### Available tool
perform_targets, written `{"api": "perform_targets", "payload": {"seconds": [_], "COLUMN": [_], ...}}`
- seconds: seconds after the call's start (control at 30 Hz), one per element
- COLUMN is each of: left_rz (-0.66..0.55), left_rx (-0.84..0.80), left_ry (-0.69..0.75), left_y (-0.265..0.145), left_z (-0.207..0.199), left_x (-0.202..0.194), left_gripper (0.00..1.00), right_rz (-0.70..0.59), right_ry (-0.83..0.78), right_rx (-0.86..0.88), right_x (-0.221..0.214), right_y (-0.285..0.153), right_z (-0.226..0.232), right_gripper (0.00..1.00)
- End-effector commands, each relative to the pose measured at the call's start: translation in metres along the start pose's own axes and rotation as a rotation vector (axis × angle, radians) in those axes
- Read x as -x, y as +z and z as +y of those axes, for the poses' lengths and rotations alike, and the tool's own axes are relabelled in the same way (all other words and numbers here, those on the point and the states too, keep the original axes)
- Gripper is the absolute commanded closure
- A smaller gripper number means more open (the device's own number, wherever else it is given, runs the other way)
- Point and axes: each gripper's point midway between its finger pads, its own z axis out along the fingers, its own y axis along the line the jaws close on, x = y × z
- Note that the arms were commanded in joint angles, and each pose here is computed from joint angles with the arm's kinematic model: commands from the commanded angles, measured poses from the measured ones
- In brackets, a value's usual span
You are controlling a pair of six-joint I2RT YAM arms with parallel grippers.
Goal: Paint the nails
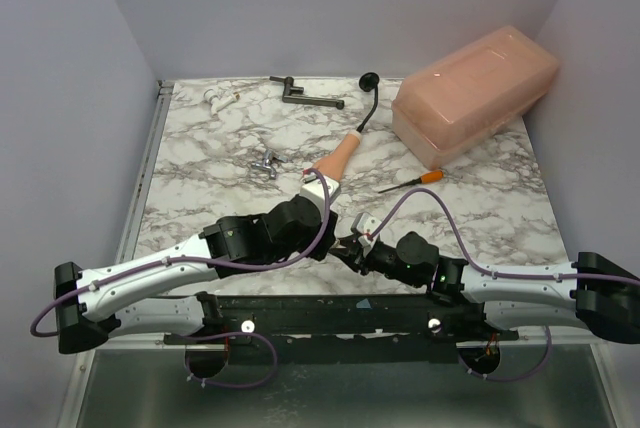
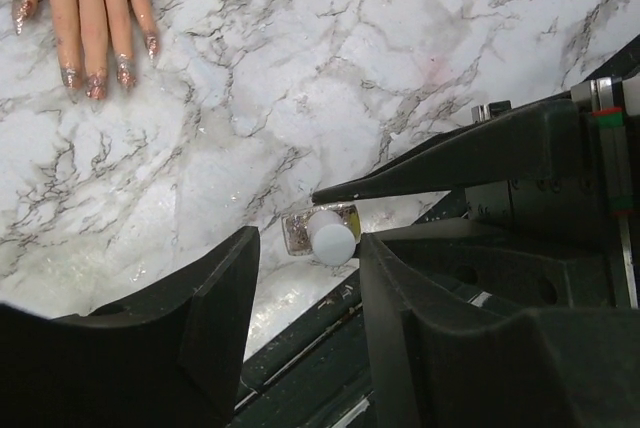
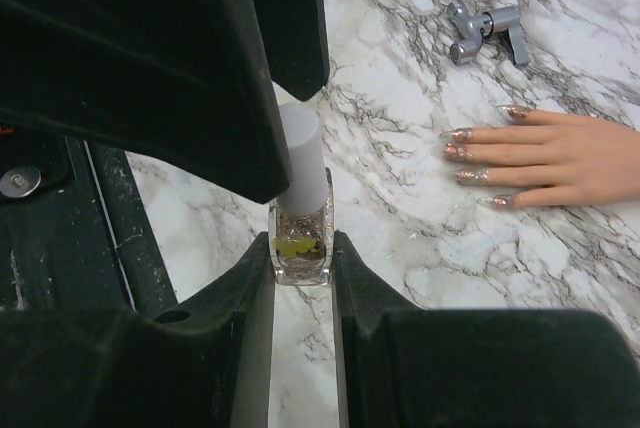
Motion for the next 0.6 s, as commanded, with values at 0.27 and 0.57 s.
{"api": "perform_targets", "payload": {"seconds": [0.27, 0.57], "left_rz": [-0.004, 0.034], "left_rx": [0.003, 0.018], "left_ry": [-0.054, -0.045], "left_y": [0.015, 0.018], "left_z": [-0.009, -0.010], "left_x": [0.002, -0.005], "left_gripper": [0.58, 0.65], "right_rz": [-0.051, -0.048], "right_ry": [0.010, 0.010], "right_rx": [-0.020, -0.020], "right_x": [0.017, 0.017], "right_y": [0.004, 0.004], "right_z": [-0.004, -0.004], "right_gripper": [0.99, 0.99]}}
